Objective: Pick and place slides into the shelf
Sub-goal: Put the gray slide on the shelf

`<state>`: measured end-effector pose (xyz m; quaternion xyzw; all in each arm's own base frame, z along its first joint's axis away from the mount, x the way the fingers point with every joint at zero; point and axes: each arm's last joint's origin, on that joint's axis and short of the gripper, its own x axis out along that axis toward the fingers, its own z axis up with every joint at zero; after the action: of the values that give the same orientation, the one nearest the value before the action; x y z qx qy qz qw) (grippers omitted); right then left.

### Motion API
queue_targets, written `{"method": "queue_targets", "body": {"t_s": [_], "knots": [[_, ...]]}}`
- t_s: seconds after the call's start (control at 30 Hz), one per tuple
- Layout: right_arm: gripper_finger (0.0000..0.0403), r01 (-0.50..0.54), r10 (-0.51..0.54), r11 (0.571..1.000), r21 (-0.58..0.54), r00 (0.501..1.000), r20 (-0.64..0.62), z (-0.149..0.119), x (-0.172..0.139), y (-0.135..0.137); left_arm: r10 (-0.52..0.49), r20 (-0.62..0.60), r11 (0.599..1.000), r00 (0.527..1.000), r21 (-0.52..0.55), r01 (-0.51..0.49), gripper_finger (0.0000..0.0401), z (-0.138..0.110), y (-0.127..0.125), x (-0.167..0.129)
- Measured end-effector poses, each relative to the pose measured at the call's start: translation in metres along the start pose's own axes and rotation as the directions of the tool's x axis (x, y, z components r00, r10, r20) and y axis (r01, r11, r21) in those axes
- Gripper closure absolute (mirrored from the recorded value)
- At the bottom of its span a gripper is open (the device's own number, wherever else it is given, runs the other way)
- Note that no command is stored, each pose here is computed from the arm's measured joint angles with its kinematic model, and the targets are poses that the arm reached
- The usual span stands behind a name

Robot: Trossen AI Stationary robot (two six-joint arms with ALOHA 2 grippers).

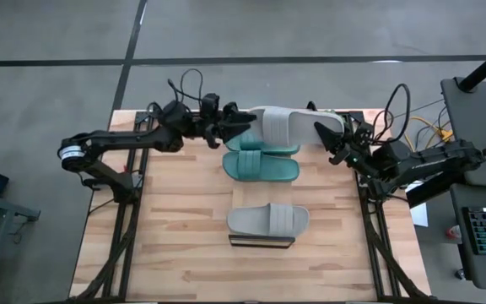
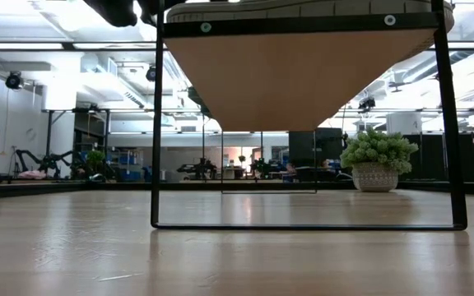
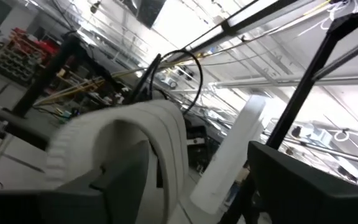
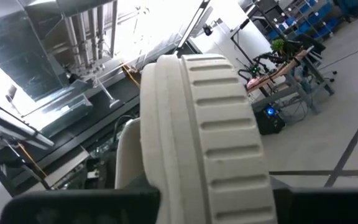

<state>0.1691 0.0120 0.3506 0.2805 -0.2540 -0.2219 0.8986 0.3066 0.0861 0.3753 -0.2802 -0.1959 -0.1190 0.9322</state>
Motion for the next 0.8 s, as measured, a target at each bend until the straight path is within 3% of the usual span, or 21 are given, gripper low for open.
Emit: {"method": "queue_targets", "body": {"t_s": [0.3, 0.53, 0.67, 0.8], "knots": [[0.0358, -0.083, 0.083, 0.996, 0.031, 0.997, -0.005, 0.008, -0.004, 0.002, -0.016, 0.013, 0.999, 1.0, 0.04, 0.015, 0.0135, 0.022, -0.003, -0.013], [0.0358, -0.169, 0.173, 0.979, 0.118, 0.985, -0.024, 0.017, -0.01, 0.003, -0.027, 0.062, 0.996, 0.998, 0.09, 0.022, 0.0135, 0.045, -0.012, -0.025], [0.0358, -0.202, 0.219, 0.97, 0.132, 0.968, -0.126, 0.015, -0.01, 0.006, -0.022, 0.068, 0.994, 0.997, 0.107, 0.015, 0.0135, 0.056, -0.02, -0.034], [0.0358, -0.144, 0.159, 0.987, 0.073, 0.94, -0.302, 0.019, -0.002, 0.015, 0.014, 0.034, 0.994, 0.999, 0.111, -0.018, 0.0135, 0.059, -0.025, -0.04]]}}
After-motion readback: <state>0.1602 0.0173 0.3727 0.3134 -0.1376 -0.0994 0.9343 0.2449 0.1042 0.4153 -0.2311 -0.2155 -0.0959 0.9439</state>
